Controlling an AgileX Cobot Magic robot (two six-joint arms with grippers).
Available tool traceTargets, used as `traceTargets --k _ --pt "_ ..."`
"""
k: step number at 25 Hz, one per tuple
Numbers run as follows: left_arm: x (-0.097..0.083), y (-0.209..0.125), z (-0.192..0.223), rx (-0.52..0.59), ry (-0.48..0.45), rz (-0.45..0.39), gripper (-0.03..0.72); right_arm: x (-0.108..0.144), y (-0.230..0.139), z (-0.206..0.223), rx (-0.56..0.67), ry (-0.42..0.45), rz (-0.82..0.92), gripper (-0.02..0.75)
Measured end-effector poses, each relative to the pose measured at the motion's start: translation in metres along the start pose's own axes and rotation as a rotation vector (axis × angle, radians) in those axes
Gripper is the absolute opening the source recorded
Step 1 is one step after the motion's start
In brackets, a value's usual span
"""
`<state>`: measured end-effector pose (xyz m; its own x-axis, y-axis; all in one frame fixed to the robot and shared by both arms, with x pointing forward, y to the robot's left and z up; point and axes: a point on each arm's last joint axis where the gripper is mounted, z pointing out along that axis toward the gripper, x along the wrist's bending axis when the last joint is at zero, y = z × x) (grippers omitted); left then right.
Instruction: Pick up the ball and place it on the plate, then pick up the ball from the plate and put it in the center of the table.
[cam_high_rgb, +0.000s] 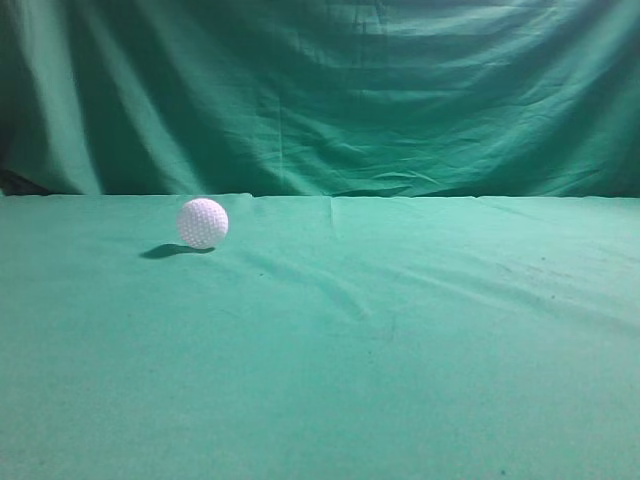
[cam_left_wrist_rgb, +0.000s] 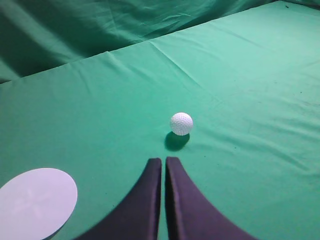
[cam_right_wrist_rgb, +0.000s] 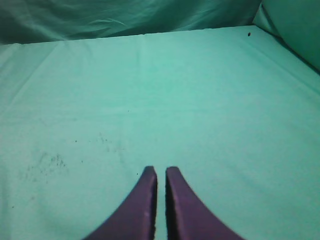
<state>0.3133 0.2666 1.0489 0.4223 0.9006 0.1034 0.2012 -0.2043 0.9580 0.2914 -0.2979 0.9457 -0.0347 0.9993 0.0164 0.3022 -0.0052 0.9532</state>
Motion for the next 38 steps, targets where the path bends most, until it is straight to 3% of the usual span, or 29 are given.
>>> traceTargets --k 17,24,28,34,38 --pt "-0.001 0.001 -0.002 -0.012 0.003 0.004 0.0 0.0 0.0 0.0 0.002 0.0 0.0 0.06" --pt "-0.005 -0.012 -0.028 -0.138 0.101 0.116 0.0 0.0 0.0 0.0 0.002 0.0 0.0 0.06" --pt "-0.005 -0.036 -0.027 -0.198 0.158 0.074 0.0 0.0 0.0 0.0 0.002 0.0 0.0 0.06" --pt "0.0 -0.074 -0.009 -0.162 0.214 0.004 0.0 0.0 -0.001 0.0 0.004 0.0 0.0 0.06" --pt "0.005 -0.084 -0.004 -0.202 0.276 -0.032 0.0 0.0 -0.001 0.0 0.004 0.0 0.0 0.06"
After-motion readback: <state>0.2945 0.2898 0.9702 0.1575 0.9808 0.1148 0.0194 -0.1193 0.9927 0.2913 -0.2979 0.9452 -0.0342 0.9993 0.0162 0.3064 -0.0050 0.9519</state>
